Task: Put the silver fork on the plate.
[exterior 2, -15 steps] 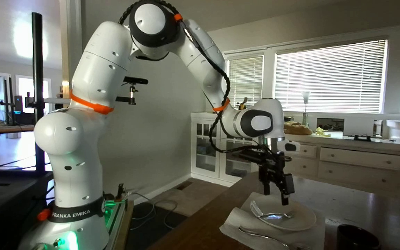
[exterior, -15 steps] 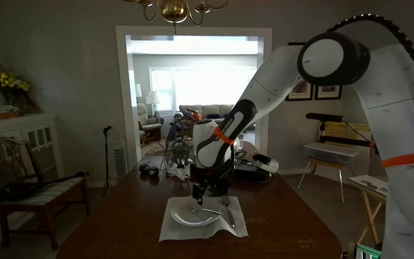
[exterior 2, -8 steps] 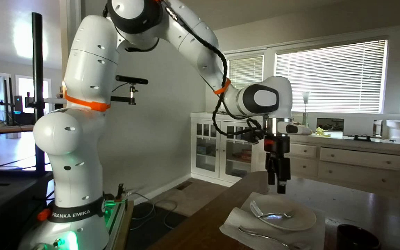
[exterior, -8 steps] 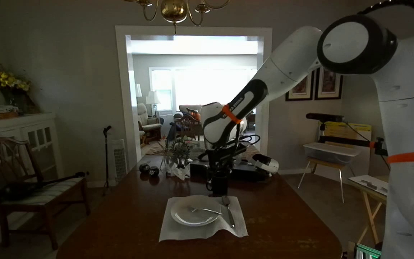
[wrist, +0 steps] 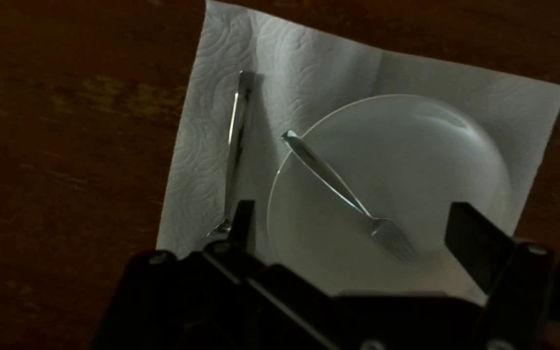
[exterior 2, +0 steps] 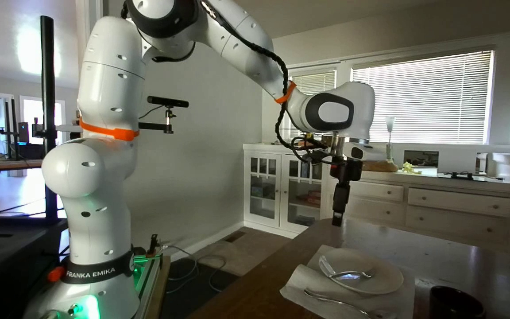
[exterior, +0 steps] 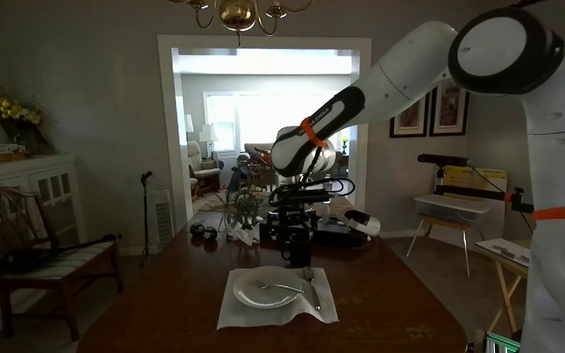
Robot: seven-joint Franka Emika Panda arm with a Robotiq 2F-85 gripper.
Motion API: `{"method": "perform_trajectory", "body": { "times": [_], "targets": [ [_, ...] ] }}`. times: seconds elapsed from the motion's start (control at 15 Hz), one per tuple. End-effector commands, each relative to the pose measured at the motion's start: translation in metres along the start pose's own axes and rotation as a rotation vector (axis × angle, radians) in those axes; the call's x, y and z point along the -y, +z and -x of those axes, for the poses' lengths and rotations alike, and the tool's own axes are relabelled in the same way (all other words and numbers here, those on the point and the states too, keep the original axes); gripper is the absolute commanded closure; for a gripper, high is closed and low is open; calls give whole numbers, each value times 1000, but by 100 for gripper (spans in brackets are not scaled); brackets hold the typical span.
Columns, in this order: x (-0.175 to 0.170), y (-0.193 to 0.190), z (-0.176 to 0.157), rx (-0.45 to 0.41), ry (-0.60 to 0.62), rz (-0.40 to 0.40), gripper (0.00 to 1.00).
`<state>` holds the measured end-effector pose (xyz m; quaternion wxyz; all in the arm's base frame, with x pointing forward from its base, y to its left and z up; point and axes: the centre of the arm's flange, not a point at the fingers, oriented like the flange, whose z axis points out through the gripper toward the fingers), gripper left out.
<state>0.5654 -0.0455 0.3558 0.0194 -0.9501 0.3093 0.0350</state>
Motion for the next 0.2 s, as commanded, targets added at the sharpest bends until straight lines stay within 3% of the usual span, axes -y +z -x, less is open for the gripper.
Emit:
{"method": "perform_trajectory", "body": {
  "times": [0.0,0.13],
  "targets": [
    [3,-2,2,2,9,-12,0],
    [4,-3,3,4,17,-19,0]
  ]
}}
